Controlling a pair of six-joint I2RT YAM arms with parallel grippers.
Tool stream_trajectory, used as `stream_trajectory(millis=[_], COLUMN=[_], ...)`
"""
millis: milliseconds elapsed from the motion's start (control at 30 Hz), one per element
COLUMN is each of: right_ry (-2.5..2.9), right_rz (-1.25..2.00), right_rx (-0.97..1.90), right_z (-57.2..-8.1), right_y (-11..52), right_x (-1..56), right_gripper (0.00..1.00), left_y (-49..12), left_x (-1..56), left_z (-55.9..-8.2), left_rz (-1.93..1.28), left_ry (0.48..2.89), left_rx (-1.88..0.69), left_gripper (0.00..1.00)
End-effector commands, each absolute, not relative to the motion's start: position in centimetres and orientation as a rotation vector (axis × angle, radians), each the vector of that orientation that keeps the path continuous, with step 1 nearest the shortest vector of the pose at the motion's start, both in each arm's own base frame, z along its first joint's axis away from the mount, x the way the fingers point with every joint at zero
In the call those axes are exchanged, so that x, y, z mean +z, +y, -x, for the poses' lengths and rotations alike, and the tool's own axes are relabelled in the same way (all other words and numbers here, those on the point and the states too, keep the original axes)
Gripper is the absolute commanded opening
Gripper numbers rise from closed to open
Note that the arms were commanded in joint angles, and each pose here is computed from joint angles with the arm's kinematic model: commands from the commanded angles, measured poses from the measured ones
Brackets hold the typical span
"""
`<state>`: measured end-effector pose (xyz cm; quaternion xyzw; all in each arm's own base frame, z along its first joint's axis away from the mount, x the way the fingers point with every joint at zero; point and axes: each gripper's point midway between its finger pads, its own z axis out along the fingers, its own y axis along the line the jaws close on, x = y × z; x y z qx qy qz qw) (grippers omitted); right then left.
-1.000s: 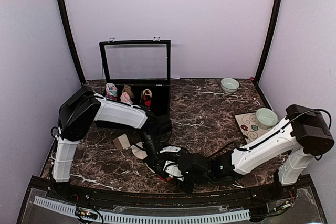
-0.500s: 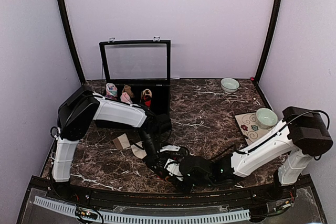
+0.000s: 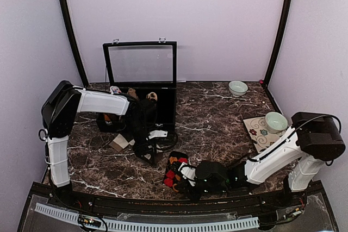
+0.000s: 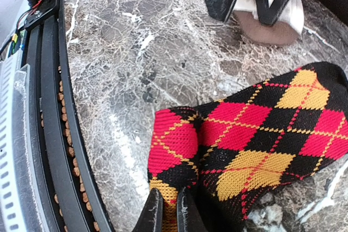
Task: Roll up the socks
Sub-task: Roll the sock at the center of the board.
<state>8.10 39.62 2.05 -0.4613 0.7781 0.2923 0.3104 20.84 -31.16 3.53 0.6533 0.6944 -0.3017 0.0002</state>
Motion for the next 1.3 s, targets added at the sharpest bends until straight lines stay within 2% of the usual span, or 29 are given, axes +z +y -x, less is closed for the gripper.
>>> stream_trajectory(millis=[0, 67, 200, 300, 533, 567, 633, 700, 800, 1000, 1267], right_ry=[2.374, 2.395, 2.429, 2.453, 2.555, 2.575, 2.615, 2.649, 2.706, 2.833, 3.006], right_rz=[1.382, 1.375, 1.351, 1.325, 1.249, 1.249, 1.229, 1.188, 1.123, 1.009, 0.927], right_rx=[0.561, 0.558, 0.571, 0.589, 0.699, 0.696, 0.712, 0.744, 0.803, 0.916, 0.931], right_z=[-6.1, -6.3, -6.7, -7.3, -8.1, -8.1, -8.1, -8.2, -8.2, -7.9, -7.5], right_y=[32.2, 31.9, 31.4, 31.3, 31.5, 31.4, 31.3, 31.3, 31.2, 31.0, 31.3], right_x=[-5.4, -5.6, -5.7, -5.8, -6.4, -6.6, -6.8, -6.7, -6.6, -6.4, -7.3], right_gripper=[0.00, 0.00, 0.00, 0.00, 0.00, 0.00, 0.00, 0.00, 0.00, 0.00, 0.00], left_y=[-31.4, -31.6, -29.9, -28.7, -28.8, -29.0, -29.4, -29.7, -29.8, -31.3, -35.6], left_x=[4.1, 3.6, 1.3, 1.4, 7.8, 9.0, 11.1, 12.1, 11.1, 8.5, 7.9], left_z=[-20.8, -21.3, -23.0, -23.3, -21.7, -21.5, -20.5, -19.1, -16.3, -12.9, -12.1], left_rz=[-2.047, -2.018, -1.990, -1.934, -1.834, -1.816, -1.802, -1.818, -1.921, -2.085, -2.138], left_ry=[2.139, 2.153, 2.227, 2.254, 2.071, 2.038, 1.954, 1.883, 1.843, 1.709, 1.522], left_rx=[-0.913, -0.889, -0.686, -0.675, -0.773, -0.789, -0.861, -0.925, -0.954, -0.860, -0.745], left_gripper=[0.61, 0.60, 0.56, 0.58, 0.66, 0.68, 0.97, 0.99, 0.98, 0.89, 0.66])
